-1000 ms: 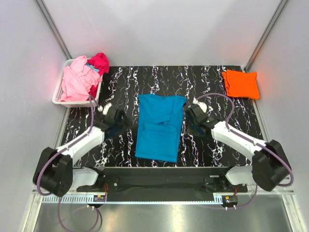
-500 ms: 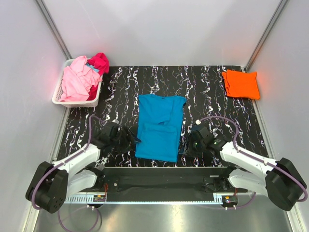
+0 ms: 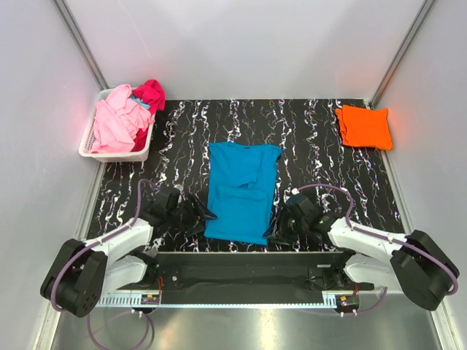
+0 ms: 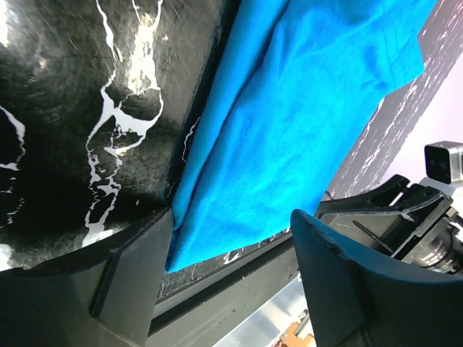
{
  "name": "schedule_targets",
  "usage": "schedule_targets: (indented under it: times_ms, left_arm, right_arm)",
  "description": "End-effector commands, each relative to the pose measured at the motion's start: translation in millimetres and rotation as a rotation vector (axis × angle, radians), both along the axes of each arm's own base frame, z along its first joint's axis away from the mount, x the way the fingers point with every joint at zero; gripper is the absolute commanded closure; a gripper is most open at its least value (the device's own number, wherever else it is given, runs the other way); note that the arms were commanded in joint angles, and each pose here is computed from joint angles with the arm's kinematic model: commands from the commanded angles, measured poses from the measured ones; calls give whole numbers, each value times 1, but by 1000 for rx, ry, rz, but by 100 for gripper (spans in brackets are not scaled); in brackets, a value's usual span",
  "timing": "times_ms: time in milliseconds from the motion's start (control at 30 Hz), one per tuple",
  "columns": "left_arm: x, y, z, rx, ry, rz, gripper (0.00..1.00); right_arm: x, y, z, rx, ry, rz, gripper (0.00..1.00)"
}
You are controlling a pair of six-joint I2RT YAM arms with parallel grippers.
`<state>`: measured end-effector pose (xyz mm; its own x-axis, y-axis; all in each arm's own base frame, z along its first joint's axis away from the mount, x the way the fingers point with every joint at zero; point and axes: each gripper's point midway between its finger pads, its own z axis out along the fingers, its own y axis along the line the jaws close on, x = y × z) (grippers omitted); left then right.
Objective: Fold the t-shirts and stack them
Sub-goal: Fold the tshirt
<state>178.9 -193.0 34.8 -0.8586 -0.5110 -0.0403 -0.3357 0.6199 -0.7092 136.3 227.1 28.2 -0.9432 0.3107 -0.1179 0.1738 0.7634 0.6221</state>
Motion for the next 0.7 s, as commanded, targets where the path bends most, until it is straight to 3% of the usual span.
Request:
schedule_targets:
  times_ms: [0,167,267,367,500,600,667]
  left_arm:
    - [-17,1,-13,-5,82,-19,27]
    - [-20,-1,-13,-13,95,-31,36]
    - [-19,-1,-11,-13,87,-37,53]
    - [-19,2,-11,12,81,-39,61]
    - [-21,3,-9,23,78,-51,62]
    - [-22,3,-7,16,70,-59,68]
    - [-23,3,-6,13,64,-66,72]
  right_arm:
    - [0,13,5,58,-3,9,55]
    - [-3,15,-2,65,17,10,57]
    - [-6,15,-6,58,42,0,63]
    - [-7,15,-10,52,56,3,66]
    - [-7,17,-12,45,61,4,70]
    - [-7,17,-12,41,62,8,80]
    - [-7,16,-13,29,65,7,92]
